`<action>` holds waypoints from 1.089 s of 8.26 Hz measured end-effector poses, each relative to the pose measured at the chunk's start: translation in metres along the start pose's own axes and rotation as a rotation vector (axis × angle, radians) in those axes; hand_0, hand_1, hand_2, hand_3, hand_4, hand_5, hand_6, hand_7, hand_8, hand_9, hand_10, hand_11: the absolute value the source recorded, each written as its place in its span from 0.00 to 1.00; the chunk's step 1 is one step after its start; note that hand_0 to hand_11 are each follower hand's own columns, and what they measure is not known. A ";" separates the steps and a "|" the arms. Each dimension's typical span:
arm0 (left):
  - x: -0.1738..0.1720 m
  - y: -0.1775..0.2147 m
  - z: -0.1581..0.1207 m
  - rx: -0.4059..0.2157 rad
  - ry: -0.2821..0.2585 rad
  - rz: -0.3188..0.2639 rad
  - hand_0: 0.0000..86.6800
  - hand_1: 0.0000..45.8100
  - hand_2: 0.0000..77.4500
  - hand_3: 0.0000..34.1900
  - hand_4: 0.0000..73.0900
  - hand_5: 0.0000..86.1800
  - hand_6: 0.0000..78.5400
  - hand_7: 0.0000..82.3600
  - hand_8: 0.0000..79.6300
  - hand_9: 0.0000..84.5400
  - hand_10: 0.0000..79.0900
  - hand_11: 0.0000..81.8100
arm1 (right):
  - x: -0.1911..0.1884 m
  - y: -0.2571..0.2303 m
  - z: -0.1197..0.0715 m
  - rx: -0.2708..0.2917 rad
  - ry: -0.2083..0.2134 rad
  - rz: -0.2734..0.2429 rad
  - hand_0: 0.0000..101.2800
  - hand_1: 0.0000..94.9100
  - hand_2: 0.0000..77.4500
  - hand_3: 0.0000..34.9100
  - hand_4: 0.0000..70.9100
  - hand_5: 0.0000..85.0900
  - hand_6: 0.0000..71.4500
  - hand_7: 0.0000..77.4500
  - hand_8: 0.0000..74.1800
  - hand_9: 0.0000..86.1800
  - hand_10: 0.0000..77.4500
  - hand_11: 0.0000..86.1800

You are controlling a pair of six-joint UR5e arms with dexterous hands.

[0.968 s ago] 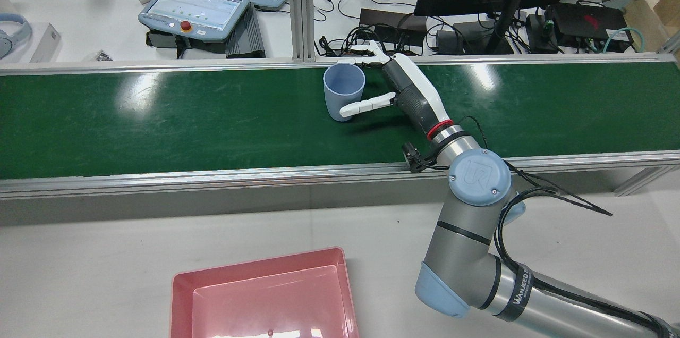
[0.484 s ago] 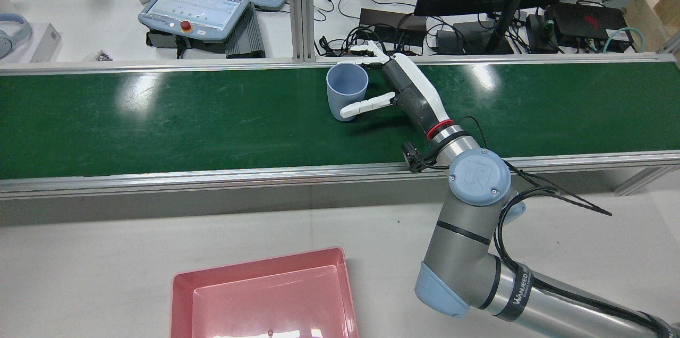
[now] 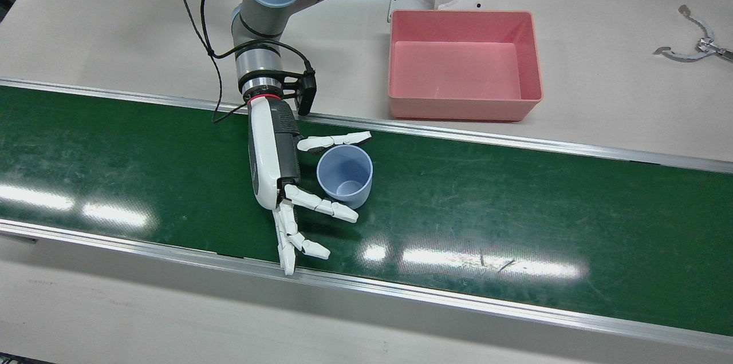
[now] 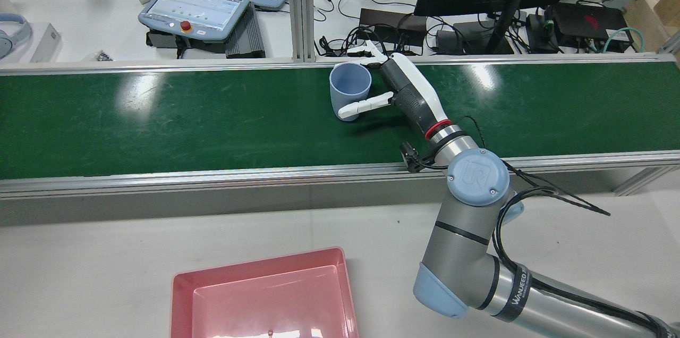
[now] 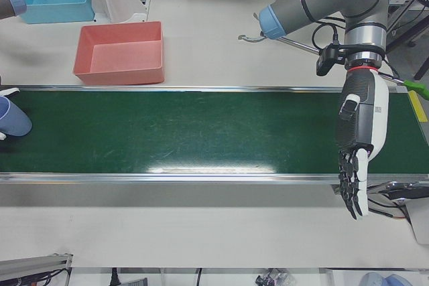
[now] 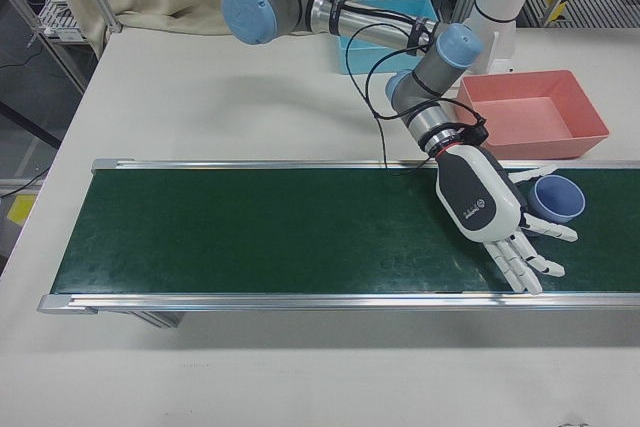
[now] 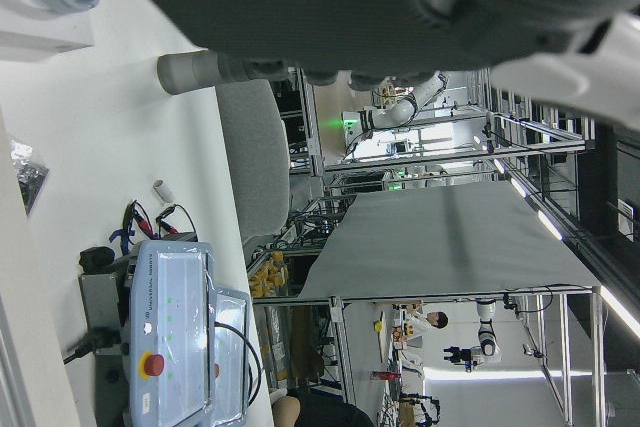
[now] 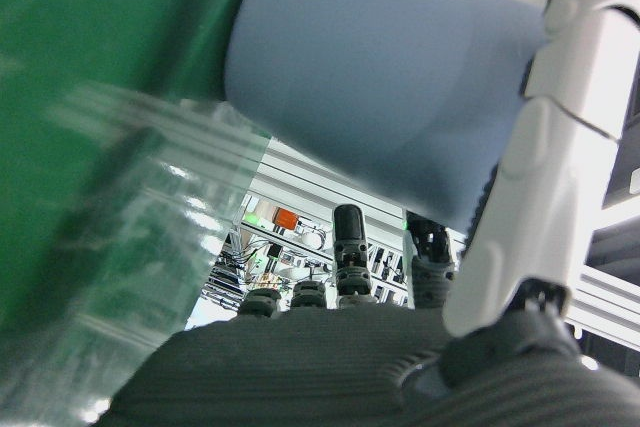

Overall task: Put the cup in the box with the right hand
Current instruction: 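Close the right hand fingers around the light blue cup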

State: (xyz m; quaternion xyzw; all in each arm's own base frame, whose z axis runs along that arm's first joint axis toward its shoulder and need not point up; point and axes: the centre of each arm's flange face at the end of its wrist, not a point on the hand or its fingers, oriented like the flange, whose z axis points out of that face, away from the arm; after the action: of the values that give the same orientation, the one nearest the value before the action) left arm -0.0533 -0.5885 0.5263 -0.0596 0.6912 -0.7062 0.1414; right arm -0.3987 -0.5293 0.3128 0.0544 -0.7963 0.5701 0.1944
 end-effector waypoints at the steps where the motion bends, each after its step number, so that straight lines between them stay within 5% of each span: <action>1: 0.000 0.000 0.000 0.000 0.000 0.000 0.00 0.01 0.01 0.00 0.00 0.00 0.00 0.00 0.00 0.01 0.00 0.00 | 0.000 0.001 0.000 -0.001 0.000 0.002 0.53 0.15 0.04 0.00 0.48 0.06 0.11 0.41 0.01 0.07 0.01 0.04; 4: 0.000 0.000 0.000 0.000 0.000 0.000 0.00 0.01 0.01 0.00 0.00 0.00 0.00 0.00 0.00 0.01 0.00 0.00 | 0.002 0.003 -0.001 -0.004 0.003 0.008 0.53 0.15 0.04 0.00 0.49 0.06 0.11 0.42 0.01 0.07 0.01 0.04; 9: 0.000 0.000 0.000 0.000 -0.001 0.000 0.00 0.01 0.01 0.00 0.00 0.00 0.00 0.00 0.00 0.01 0.00 0.00 | -0.001 0.008 -0.005 -0.015 -0.001 0.024 0.49 0.11 0.24 0.00 0.57 0.08 0.14 0.49 0.04 0.11 0.06 0.09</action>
State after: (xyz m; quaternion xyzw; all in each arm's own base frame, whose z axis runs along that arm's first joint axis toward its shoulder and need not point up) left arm -0.0530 -0.5884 0.5264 -0.0598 0.6910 -0.7063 0.1416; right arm -0.3989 -0.5224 0.3064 0.0437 -0.8014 0.5662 0.1876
